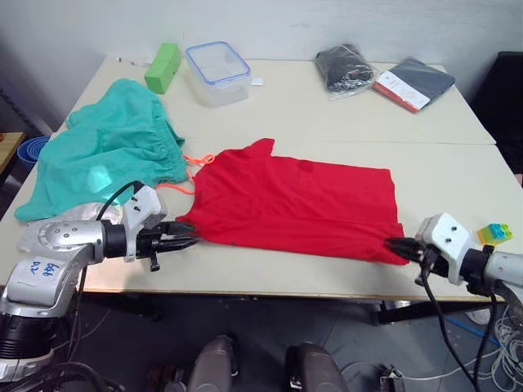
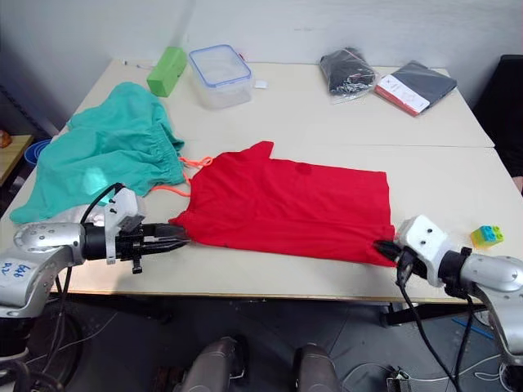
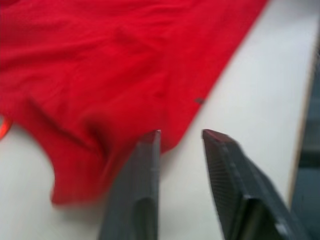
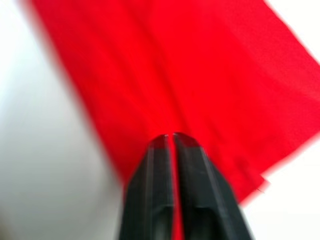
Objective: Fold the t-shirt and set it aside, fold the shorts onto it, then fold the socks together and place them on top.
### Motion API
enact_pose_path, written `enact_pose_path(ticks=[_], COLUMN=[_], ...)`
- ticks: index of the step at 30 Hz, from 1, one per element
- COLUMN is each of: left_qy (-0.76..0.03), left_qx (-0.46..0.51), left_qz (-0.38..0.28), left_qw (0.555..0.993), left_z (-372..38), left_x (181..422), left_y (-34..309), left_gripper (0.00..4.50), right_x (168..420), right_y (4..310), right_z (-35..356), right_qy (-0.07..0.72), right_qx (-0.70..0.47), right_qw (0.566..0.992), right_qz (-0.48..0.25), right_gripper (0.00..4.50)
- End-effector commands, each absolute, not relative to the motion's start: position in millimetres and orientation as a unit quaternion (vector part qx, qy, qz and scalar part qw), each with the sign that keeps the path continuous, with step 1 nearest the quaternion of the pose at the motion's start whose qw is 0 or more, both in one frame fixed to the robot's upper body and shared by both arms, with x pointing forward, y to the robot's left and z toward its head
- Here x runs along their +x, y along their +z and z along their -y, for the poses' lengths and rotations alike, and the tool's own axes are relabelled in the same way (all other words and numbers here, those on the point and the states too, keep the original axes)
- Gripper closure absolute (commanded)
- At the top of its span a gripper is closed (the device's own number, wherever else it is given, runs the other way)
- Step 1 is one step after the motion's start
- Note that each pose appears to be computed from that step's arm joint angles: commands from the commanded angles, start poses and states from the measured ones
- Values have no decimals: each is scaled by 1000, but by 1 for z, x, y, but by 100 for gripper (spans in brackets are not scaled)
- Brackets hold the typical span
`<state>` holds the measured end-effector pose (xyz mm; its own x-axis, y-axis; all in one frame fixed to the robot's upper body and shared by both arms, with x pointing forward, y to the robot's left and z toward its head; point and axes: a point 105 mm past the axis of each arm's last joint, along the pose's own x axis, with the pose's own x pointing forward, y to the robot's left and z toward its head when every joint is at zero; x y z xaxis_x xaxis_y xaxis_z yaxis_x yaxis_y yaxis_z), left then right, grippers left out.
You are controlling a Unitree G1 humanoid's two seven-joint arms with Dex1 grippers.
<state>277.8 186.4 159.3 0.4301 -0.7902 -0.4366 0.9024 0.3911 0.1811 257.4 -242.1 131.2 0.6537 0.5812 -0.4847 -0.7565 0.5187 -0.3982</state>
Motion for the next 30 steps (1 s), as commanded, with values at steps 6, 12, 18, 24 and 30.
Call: enact_pose_path(ticks=[6,12,18,24,30], left_qy=[-536,-518,-502,-484,-482], left_qx=[350,404,430,441,427], left_qz=[-136,-81,-106,-136,-136], left_qw=[756,750,743,743,753], left_z=[-187,-173,-183,-196,-193], left_x=[276,299,306,317,324], left_y=[156,147,125,108,102], left_gripper=[35,0,122,318,450], right_x=[247,258,272,277,278], right_y=[131,116,108,103,101], right_z=[248,253,257,258,257], right_qy=[430,411,394,397,410], right_qx=[-411,-426,-437,-444,-446], right_qw=[792,792,791,785,777], right_qz=[-138,-150,-164,-171,-171], right_gripper=[111,3,17,198,406])
